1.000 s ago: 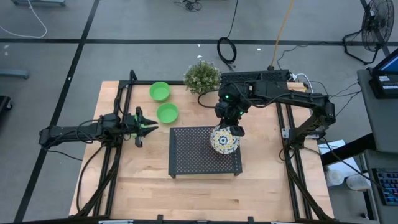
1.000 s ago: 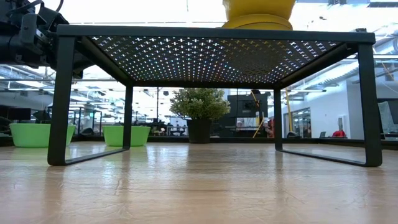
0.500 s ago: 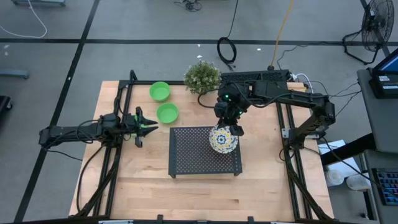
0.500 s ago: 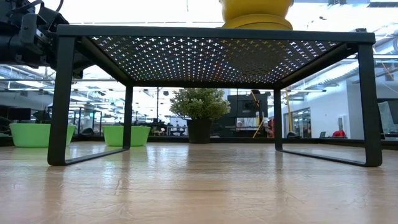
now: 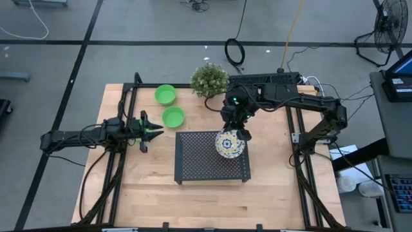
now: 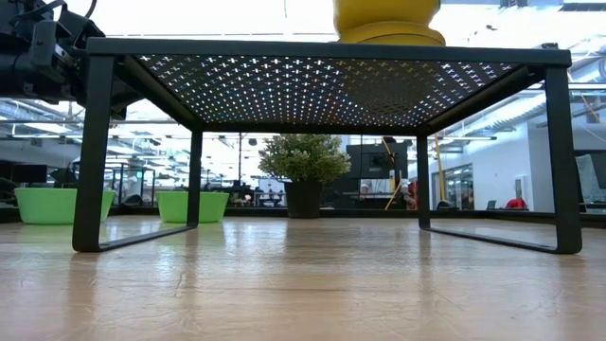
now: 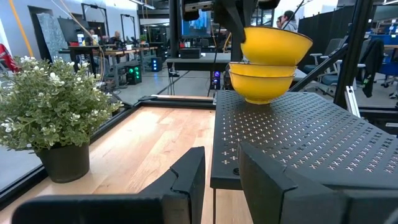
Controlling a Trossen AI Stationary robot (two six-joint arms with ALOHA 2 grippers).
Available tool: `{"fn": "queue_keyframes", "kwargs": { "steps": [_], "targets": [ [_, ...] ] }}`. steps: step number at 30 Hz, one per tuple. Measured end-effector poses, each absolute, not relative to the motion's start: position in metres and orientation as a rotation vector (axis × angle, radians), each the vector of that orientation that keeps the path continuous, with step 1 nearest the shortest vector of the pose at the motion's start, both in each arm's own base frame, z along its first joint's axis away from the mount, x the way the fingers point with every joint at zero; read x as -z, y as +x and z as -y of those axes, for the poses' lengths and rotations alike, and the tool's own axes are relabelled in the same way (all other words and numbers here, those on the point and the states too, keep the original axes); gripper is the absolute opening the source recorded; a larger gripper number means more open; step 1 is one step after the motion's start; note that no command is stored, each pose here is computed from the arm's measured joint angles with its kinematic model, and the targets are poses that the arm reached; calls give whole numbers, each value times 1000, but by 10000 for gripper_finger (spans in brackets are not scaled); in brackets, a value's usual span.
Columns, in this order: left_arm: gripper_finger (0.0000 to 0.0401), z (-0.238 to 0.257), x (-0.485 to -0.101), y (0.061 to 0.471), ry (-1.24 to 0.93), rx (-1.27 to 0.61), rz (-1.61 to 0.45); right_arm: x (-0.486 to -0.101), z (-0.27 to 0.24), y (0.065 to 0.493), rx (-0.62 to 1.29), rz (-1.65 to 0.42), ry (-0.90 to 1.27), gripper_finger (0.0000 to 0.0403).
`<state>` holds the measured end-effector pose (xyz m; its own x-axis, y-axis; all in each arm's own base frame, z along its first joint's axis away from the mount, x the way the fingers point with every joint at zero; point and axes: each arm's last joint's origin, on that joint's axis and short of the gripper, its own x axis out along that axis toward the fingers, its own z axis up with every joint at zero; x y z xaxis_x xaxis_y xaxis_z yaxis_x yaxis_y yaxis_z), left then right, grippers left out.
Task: Pick & Place Mini bowls
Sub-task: Stack the white patterned bowl on top of the white patterned bowls on the shelf
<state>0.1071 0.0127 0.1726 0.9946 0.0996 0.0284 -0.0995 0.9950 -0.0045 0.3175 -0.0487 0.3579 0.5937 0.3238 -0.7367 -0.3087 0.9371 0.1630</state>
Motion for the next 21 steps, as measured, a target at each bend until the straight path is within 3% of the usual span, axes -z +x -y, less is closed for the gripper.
{"fn": "queue_keyframes", "kwargs": {
  "steps": [11, 21],
  "targets": [
    [99, -13, -173, 107, -3, -99, 29, -326, 49, 319, -376, -900, 44, 4],
    [99, -13, -173, 107, -3, -100, 29, -327, 53, 315, -301, -932, 66, 4]
  ]
}}
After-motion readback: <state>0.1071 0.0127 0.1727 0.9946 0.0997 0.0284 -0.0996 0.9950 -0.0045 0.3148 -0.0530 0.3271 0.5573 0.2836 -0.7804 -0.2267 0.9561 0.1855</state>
